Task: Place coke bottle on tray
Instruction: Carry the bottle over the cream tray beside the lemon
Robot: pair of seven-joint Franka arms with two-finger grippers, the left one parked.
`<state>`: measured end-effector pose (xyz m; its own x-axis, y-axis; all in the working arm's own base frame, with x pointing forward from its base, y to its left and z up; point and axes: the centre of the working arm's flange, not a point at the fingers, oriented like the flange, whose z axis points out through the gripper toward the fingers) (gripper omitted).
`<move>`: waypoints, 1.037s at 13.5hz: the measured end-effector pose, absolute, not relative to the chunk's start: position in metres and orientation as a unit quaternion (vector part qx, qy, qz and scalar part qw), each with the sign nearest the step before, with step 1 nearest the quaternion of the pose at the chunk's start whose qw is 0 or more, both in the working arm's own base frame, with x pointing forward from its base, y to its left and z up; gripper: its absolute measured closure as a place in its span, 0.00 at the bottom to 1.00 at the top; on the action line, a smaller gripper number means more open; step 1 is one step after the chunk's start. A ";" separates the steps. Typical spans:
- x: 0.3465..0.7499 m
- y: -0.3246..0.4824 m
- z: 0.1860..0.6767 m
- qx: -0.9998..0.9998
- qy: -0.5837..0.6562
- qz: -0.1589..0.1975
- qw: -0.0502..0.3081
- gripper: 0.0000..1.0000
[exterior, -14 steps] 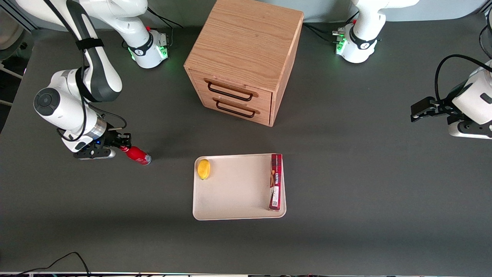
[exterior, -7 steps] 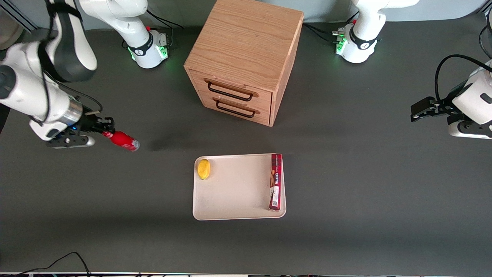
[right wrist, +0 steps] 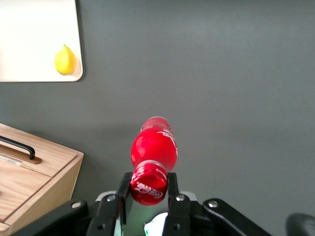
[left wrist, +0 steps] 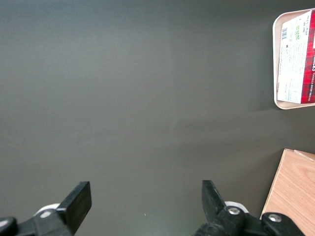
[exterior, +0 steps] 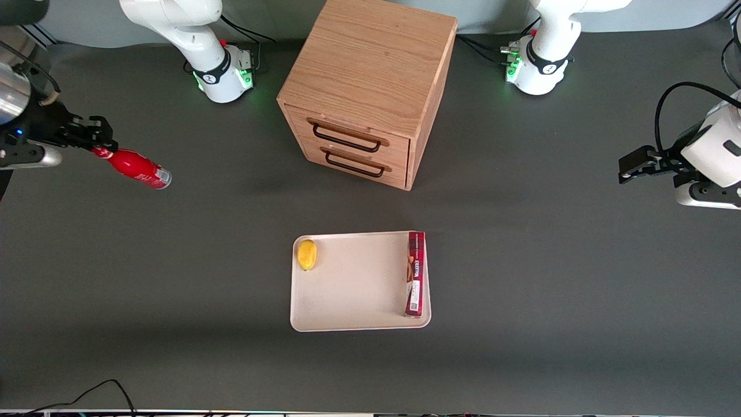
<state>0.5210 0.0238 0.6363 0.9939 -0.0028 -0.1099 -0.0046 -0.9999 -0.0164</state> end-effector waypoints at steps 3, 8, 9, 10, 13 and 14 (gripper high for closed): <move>0.554 0.048 0.628 -0.998 0.043 0.055 0.008 0.69; 0.625 0.182 0.555 -0.992 0.106 0.073 0.014 0.69; 0.638 0.209 0.535 -0.991 0.116 0.064 0.013 0.69; 0.649 0.233 0.514 -0.991 0.127 0.050 0.013 0.69; 0.678 0.270 0.455 -0.987 0.157 0.016 0.030 0.69; 0.686 0.274 0.440 -0.985 0.166 0.006 0.035 0.69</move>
<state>0.6859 0.2737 0.4396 0.9449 -0.3266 -0.0238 -0.3275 -0.9425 -0.0672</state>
